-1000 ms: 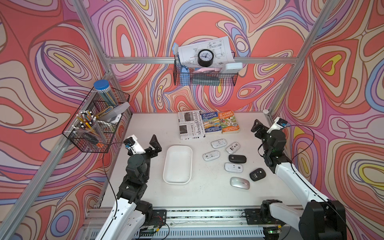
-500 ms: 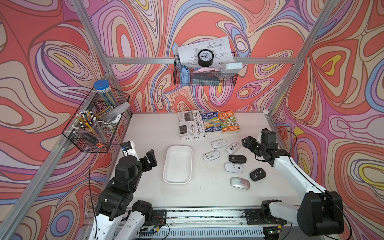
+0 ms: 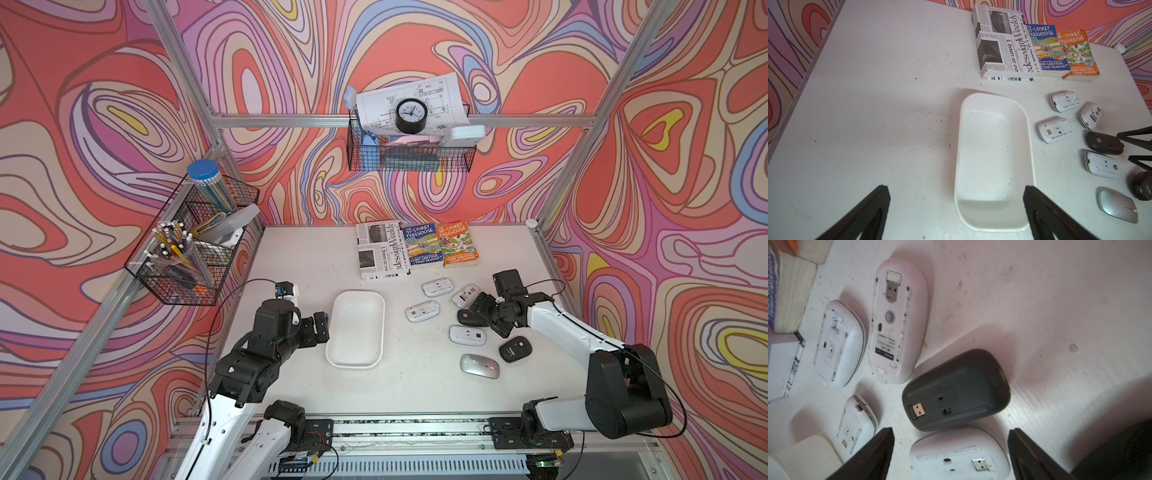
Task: Put the mouse in the storage box
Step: Pick up the mouse from the center of the board.
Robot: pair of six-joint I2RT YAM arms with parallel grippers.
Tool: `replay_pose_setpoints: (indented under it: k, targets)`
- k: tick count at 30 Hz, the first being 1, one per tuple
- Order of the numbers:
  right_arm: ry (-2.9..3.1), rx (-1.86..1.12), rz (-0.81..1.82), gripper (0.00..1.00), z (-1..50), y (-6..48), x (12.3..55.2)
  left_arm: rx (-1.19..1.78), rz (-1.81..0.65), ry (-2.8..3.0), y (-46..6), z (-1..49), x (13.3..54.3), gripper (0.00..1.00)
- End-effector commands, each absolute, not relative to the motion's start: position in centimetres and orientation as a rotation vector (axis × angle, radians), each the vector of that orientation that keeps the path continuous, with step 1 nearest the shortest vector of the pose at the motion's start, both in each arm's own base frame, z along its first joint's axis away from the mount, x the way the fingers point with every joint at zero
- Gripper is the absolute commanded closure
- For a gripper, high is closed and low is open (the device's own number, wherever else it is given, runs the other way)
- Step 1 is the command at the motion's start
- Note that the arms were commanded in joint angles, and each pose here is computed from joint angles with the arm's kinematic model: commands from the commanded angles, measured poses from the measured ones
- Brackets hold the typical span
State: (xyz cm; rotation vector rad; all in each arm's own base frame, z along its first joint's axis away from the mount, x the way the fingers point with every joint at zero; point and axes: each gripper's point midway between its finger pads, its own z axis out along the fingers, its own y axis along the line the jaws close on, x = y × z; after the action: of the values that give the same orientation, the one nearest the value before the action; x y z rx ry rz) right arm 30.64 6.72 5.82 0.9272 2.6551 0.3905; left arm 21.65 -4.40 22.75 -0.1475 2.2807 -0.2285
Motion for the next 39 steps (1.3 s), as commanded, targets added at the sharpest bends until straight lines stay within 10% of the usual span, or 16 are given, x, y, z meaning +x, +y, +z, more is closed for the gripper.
replay_pose_setpoints:
  k: [1, 39]
  targets:
    - [2.647, 1.066, 0.401, 0.1, 4.7, 7.1, 31.2, -0.134, -0.231, 2.288, -4.4, 22.6, 21.1, 0.01]
    - [2.887, 0.768, 0.037, 0.19, 0.3, 6.7, 31.8, -0.166, -0.196, 2.3, -3.8, 22.2, 21.3, 0.01]
